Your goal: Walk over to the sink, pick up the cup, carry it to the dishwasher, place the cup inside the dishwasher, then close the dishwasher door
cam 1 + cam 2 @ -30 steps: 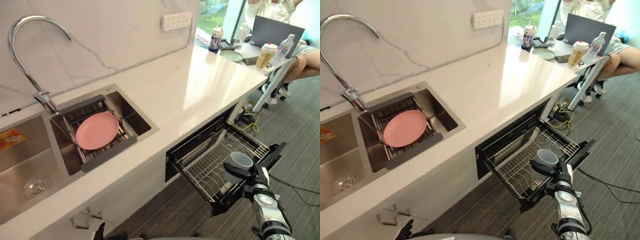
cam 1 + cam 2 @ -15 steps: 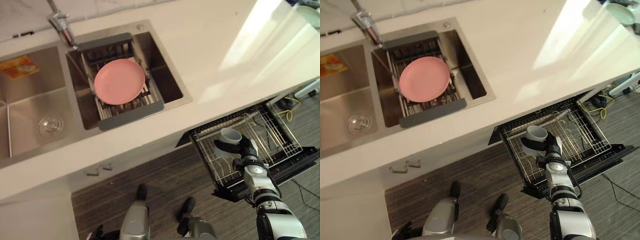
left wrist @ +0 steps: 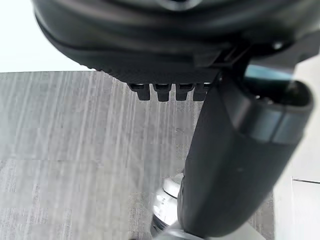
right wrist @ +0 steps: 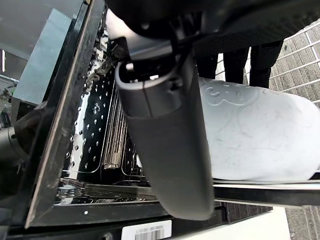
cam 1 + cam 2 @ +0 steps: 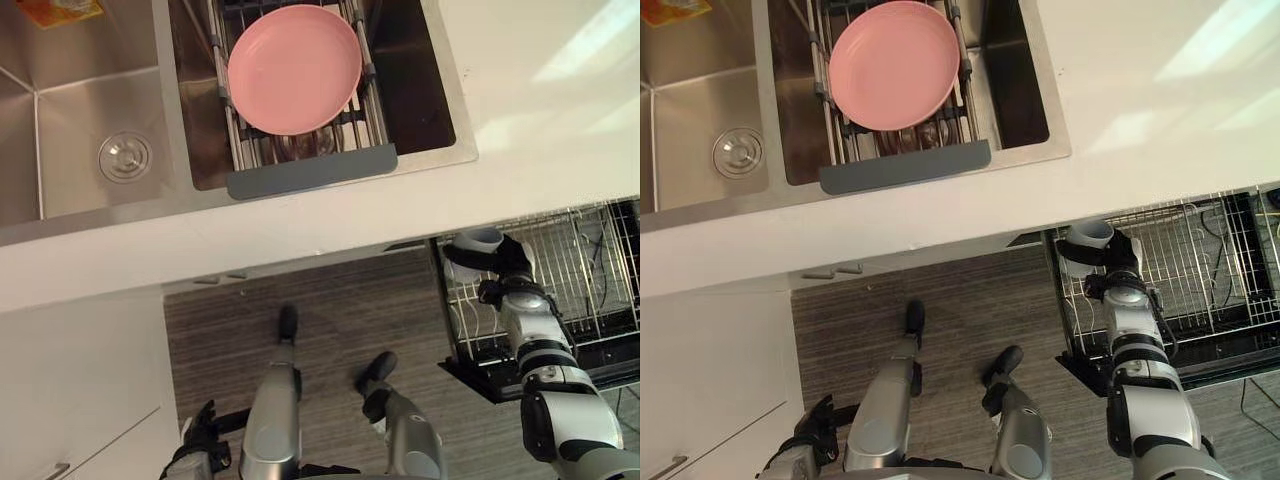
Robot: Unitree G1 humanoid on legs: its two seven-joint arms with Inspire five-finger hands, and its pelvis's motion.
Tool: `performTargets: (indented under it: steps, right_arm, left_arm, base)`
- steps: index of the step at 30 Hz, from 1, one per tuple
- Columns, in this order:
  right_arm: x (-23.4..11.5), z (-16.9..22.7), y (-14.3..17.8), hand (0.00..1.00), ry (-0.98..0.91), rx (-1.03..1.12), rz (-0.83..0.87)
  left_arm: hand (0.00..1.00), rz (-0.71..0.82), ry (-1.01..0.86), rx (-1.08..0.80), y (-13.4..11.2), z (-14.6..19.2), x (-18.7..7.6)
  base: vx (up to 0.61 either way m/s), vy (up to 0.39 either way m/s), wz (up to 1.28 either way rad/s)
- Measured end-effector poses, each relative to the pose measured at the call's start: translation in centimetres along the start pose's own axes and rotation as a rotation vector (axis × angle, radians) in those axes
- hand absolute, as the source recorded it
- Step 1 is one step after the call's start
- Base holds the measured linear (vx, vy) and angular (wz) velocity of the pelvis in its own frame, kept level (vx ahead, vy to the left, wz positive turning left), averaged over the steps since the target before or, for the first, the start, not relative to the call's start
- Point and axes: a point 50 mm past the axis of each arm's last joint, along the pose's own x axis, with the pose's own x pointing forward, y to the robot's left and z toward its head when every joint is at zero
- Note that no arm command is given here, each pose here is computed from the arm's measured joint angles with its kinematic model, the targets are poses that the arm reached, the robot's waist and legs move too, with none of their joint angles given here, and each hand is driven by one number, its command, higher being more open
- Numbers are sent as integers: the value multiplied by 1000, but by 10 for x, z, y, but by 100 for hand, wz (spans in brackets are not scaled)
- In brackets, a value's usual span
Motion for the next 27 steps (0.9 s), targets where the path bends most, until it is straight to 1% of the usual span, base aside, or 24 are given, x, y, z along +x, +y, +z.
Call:
performTargets:
  steps: [2,4,8,11,16,21,25,27]
  right_arm:
    - [1,3,3,100,-1,-30,12]
    - [0,-1,8,100,32,-78,44]
    - [0,-12,7,100,92,-83,55]
    - [-2,-22,10,100,117,-82,38]
    - [-13,-39,15,100,96,-54,-27]
    - [-31,-42,17,100,25,127,-57]
    - [-50,-57,6,100,15,184,-98]
    - [-61,-62,5,100,4,198,-85]
  left_arm:
    - [100,-8,-17,-1,-1,4,0]
    - [100,-19,-32,-1,-3,7,0]
    - [100,-24,-26,1,-3,7,1]
    - [100,-32,-25,5,-5,8,1]
    - [100,-40,7,23,-8,2,0]
    - [100,-1,84,20,3,-19,-5]
    - [100,35,147,23,11,-35,-9]
    - [100,53,185,21,14,-44,-12]
  base:
    - [-25,-32,3]
    - [-26,-36,7]
    - [-4,-10,1]
    - [0,0,0]
    - [11,-11,-2]
    - [16,-23,-30]
    - [5,-8,-41]
    - [6,-10,-59]
